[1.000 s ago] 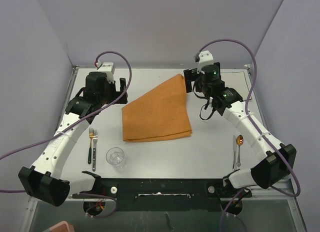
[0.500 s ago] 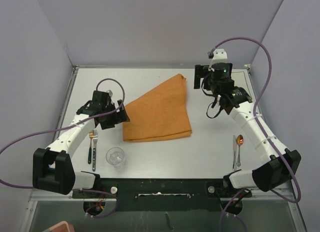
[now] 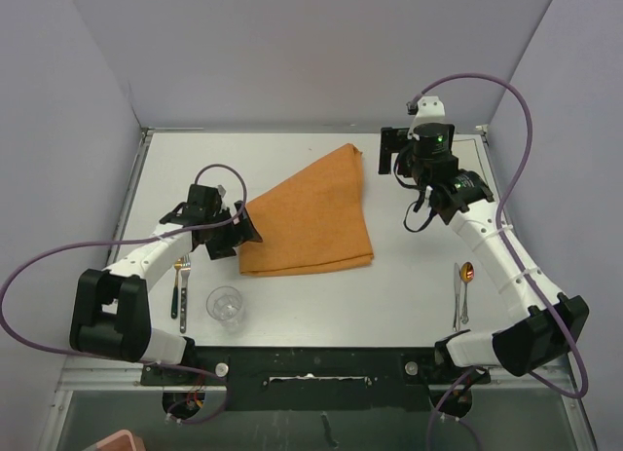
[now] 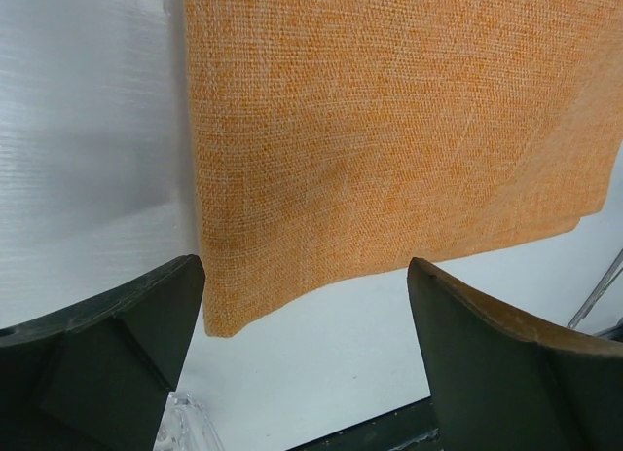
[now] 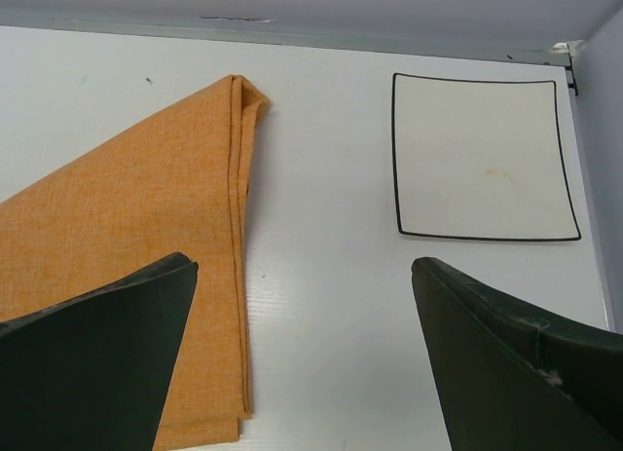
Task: Set the dinner table for one person
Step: Flatten out the napkin at the center of the board.
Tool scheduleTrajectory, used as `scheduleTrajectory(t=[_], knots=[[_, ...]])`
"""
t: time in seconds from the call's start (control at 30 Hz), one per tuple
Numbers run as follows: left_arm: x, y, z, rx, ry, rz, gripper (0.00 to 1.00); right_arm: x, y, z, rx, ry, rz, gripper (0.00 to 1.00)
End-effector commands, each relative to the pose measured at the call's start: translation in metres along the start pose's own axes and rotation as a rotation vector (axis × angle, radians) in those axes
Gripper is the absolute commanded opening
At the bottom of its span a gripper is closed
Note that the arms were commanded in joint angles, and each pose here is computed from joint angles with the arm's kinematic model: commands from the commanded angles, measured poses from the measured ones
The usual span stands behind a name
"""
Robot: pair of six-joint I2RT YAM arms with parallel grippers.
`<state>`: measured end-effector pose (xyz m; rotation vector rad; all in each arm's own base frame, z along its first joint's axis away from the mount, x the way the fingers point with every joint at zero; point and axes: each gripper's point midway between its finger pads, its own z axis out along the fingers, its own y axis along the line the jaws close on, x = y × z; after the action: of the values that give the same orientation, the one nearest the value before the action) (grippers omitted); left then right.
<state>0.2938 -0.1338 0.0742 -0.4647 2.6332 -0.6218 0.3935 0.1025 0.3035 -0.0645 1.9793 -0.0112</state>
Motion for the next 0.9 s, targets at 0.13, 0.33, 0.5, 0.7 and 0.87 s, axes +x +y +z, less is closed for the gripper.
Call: scheduleTrajectory(t=[0.13, 0.33, 0.5, 0.7, 0.87], knots=[[-0.003, 0.002, 0.011, 0.008, -0.022, 0.002, 0.85, -0.008, -0.010, -0.008, 0.026, -0.017, 0.090, 0.98], [0.003, 0.009, 0.013, -0.014, -0.007, 0.001, 0.85, 0.068, -0.005, 0.005, 0.005, 0.208, 0.323, 0.98], [0.001, 0.005, 0.013, 0.005, -0.011, 0.001, 0.85, 0.127, 0.028, 0.010, -0.134, 0.354, 0.460, 0.98], [-0.001, 0.002, 0.013, 0.015, -0.014, 0.009, 0.85, 0.164, 0.033, 0.007, -0.155, 0.443, 0.448, 0.98], [-0.001, 0.003, 0.018, 0.013, -0.003, 0.004, 0.85, 0.190, 0.037, 0.008, -0.154, 0.542, 0.422, 0.98]])
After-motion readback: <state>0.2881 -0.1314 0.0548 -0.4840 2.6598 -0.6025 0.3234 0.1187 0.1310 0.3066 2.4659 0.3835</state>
